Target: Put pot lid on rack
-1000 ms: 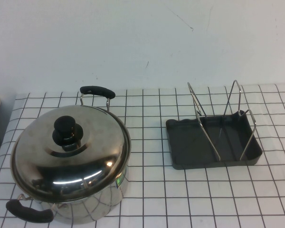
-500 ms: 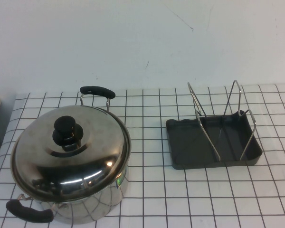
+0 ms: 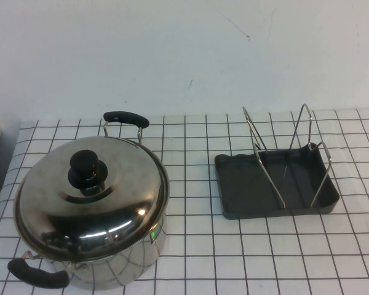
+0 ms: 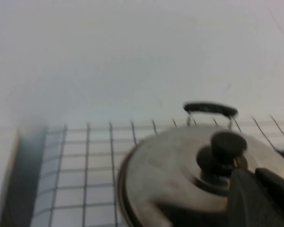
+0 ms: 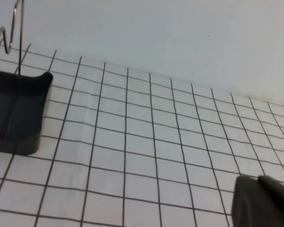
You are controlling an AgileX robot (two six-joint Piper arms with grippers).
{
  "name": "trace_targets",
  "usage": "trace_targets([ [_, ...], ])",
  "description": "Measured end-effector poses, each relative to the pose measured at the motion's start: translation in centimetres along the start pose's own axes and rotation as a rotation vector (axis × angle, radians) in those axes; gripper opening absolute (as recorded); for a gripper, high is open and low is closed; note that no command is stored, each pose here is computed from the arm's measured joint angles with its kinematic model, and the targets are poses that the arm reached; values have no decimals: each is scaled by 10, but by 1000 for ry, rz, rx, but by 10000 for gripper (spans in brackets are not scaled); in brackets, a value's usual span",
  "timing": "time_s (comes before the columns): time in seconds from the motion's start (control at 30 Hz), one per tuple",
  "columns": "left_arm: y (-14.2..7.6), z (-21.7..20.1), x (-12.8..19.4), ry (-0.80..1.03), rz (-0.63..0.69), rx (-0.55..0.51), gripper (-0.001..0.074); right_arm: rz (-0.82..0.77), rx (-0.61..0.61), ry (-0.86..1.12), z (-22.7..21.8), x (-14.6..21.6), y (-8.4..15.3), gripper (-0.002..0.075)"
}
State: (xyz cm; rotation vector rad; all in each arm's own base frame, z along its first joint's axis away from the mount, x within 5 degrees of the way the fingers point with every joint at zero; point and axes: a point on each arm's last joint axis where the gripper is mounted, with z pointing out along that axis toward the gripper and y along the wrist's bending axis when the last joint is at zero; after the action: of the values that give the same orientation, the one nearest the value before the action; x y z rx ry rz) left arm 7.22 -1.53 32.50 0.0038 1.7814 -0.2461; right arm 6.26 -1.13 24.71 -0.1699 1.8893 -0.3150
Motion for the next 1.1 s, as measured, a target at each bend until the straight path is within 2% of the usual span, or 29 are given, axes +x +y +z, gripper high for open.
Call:
trace_targets([
  [0.17,-9,32,1,182,56,150,-1,2,-1,0,0,0,0,-3],
  [0.27,-12,54,-4,230,81,217,36,3,-3,-2,0,0,0,-3],
  [0.37,-16,71,-15,220,109,284,159,3,-3,-4,0,0,0,-3],
  [0.5,-20,96,-26,217,151,378,424,3,-3,-2,0,0,0,-3],
  [0.6,-17,117,-28,240,156,376,513,3,-3,-2,0,0,0,-3],
  [0.83,-6,157,-21,303,126,342,549,3,-3,-3,0,0,0,-3],
  [1.1,-2,175,-9,357,91,337,553,3,-3,-10,0,0,0,-3],
])
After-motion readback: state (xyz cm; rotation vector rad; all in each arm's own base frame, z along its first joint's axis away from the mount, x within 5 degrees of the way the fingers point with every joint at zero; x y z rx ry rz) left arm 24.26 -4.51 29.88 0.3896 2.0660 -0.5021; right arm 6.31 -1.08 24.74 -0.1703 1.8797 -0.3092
